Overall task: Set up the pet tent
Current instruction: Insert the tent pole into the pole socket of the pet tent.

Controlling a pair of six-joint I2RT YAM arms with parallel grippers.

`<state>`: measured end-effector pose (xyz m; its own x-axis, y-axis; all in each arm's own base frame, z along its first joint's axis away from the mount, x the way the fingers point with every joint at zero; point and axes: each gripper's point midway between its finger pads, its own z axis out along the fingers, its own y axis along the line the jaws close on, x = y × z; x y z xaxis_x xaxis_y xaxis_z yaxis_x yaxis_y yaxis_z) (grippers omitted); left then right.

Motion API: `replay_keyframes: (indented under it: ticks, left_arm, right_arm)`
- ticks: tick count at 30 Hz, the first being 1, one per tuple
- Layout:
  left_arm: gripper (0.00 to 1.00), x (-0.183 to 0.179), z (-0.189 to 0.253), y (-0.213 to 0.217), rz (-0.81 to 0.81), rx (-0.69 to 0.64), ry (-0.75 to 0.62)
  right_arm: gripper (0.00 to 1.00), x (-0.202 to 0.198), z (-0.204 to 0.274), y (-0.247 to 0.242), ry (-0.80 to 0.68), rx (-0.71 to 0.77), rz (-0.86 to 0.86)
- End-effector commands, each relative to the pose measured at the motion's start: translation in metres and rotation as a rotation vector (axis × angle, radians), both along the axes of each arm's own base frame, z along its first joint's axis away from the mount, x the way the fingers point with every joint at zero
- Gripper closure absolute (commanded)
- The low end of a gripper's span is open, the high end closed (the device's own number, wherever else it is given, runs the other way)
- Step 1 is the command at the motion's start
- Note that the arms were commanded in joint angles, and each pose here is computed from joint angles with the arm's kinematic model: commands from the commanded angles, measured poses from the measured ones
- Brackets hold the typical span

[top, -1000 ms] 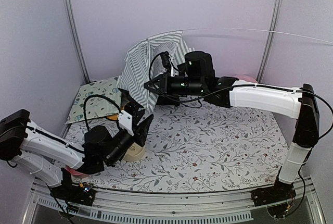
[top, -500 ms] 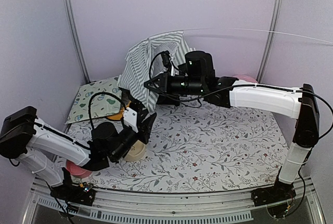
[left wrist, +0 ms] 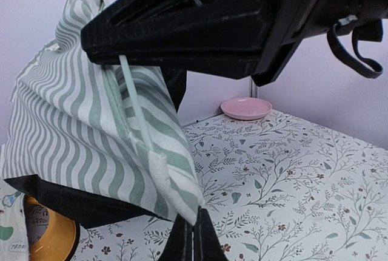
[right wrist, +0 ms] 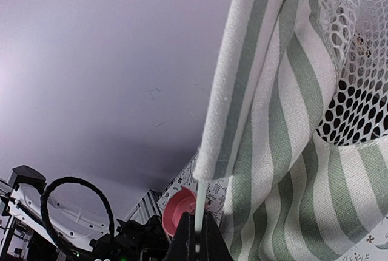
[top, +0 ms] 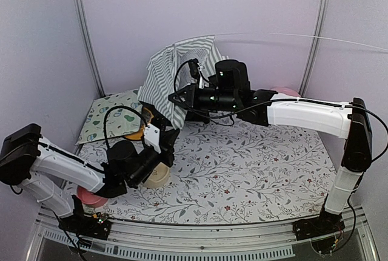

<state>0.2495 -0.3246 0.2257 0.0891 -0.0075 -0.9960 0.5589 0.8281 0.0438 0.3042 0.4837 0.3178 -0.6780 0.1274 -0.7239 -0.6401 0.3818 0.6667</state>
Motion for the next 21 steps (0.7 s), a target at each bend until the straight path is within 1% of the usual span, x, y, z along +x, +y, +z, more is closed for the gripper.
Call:
replay_keyframes:
  ticks: [1, 6, 11, 16, 21]
  left_arm:
    - [1.0, -0.007, 0.008, -0.001, -0.026, -0.01, 0.004]
    - [1.0, -0.007, 0.004, 0.003, -0.016, -0.004, 0.025]
    - [1.0, -0.012, 0.002, -0.005, -0.05, 0.021, 0.031]
    - [1.0, -0.022, -0.002, -0.019, -0.103, 0.067, 0.027]
    - [1.0, -0.024, 0.0, -0.018, -0.108, 0.069, 0.026]
  right_arm:
    - [1.0, 0.02, -0.001, -0.006, -0.079, -0.022, -0.093]
    - [1.0, 0.026, -0.007, -0.012, -0.092, -0.054, -0.118]
    - [1.0, 0.03, -0.017, -0.014, -0.103, -0.092, -0.138]
    - [1.0, 0.032, -0.019, -0.013, -0.106, -0.091, -0.145]
    - [1.0, 0.032, -0.026, -0.01, -0.1, -0.103, -0.13]
